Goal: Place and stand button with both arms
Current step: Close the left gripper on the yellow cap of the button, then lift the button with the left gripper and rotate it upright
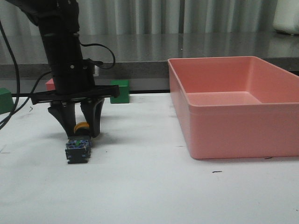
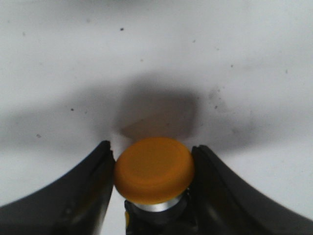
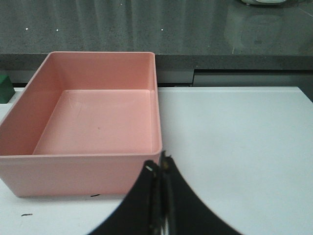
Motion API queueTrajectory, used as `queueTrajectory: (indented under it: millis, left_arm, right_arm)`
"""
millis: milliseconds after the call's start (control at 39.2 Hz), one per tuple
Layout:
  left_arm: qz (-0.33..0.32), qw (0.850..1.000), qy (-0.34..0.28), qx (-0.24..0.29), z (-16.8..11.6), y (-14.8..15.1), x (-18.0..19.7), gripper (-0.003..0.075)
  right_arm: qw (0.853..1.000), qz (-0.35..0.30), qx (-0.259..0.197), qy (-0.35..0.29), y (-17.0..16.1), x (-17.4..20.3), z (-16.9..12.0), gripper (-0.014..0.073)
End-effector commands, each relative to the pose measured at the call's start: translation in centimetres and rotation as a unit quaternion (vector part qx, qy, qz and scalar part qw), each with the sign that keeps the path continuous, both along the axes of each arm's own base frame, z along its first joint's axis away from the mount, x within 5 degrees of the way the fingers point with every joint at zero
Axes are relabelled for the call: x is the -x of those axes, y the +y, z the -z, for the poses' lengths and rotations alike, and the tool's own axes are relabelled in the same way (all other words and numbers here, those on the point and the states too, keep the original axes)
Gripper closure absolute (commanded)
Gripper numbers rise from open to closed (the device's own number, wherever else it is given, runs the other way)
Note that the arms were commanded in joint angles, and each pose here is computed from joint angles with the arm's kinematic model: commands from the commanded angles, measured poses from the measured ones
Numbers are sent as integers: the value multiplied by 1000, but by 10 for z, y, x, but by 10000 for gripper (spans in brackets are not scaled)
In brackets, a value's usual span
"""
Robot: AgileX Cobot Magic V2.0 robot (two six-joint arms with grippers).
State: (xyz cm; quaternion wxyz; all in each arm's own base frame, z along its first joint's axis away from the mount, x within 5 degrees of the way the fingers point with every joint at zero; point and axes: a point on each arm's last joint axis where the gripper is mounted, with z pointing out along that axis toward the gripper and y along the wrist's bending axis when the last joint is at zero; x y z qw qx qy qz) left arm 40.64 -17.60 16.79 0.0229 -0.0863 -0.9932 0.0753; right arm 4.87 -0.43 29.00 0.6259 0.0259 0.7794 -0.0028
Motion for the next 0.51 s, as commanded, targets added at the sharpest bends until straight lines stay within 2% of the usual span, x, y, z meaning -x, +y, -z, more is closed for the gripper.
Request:
queueTrajectory:
  millis: [0,153,281,485]
  left_arm:
    - [15,1000,-18,10,-35,2,4,441]
    - [19,998,-53,-2,-49,7,4,441]
    - [11,994,-107,16,-66,8,5,440]
    - [-1,976,-214,43,-94,15,17,440]
  right_arm:
    - [999,0,11,-47,0,-1,-15,666]
    - [999,0,11,-47,0,-1,-15,666]
    - [999,0,11,-47,0,-1,-15,666]
    - [999,0,11,-47,0,-1,-15,666]
